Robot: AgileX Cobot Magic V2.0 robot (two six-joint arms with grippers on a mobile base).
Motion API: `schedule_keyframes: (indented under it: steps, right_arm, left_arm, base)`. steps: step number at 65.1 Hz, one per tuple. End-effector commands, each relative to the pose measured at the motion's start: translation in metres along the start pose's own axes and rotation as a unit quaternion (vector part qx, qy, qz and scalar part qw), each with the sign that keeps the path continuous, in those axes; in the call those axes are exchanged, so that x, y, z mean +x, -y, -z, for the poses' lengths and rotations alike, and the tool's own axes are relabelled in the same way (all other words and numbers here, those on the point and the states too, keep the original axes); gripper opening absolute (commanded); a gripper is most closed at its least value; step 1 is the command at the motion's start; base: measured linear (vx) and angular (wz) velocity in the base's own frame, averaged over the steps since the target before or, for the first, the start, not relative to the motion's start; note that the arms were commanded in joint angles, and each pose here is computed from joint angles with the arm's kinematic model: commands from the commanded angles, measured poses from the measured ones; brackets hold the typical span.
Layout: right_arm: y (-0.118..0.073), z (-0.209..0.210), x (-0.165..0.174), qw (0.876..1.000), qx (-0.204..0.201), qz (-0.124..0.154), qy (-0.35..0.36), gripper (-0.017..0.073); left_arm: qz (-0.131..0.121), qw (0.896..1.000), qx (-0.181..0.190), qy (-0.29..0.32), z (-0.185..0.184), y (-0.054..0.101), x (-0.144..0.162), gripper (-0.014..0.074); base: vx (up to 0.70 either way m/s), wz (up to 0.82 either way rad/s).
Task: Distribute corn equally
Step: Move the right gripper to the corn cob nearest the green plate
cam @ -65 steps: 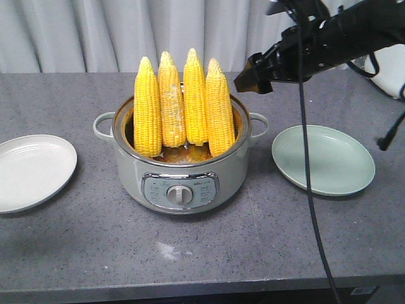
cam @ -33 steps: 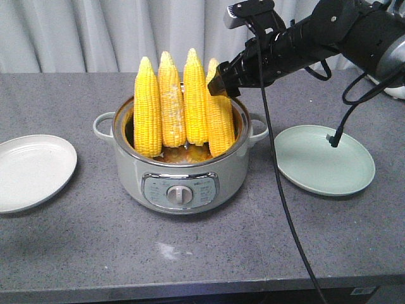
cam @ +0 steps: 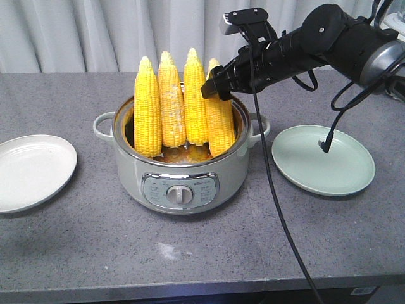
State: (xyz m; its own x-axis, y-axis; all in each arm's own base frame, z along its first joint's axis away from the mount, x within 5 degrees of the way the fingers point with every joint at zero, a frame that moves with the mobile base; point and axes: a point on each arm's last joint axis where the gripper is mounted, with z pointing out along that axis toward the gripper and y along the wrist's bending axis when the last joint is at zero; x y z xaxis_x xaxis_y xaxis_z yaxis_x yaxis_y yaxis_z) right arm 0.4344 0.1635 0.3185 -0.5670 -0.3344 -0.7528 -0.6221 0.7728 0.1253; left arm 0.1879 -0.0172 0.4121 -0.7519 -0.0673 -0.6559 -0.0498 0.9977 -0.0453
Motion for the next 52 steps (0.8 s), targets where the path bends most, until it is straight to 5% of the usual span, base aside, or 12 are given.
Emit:
schedule_keyframes:
  steps: [1, 25, 52]
  right_arm:
    - [-0.006, 0.029, -0.024, 0.998, 0.011, 0.006, 0.066, 0.0464]
    - [-0.007, 0.029, -0.023, 0.998, 0.007, 0.003, 0.065, 0.0111]
    - [-0.019, 0.063, -0.034, 0.996, 0.003, 0.016, 0.085, 0.0084]
  left_arm:
    - [0.006, 0.999, 0.01, 0.047, 0.012, 0.001, -0.009, 0.0593]
    - [0.006, 0.999, 0.01, 0.047, 0.012, 0.001, -0.009, 0.0593]
    - [0.006, 0.999, 0.01, 0.047, 0.012, 0.001, -0.009, 0.0593]
  base:
    - [0.0, 0.0]
    - [0.0, 0.0]
    - [0.0, 0.0]
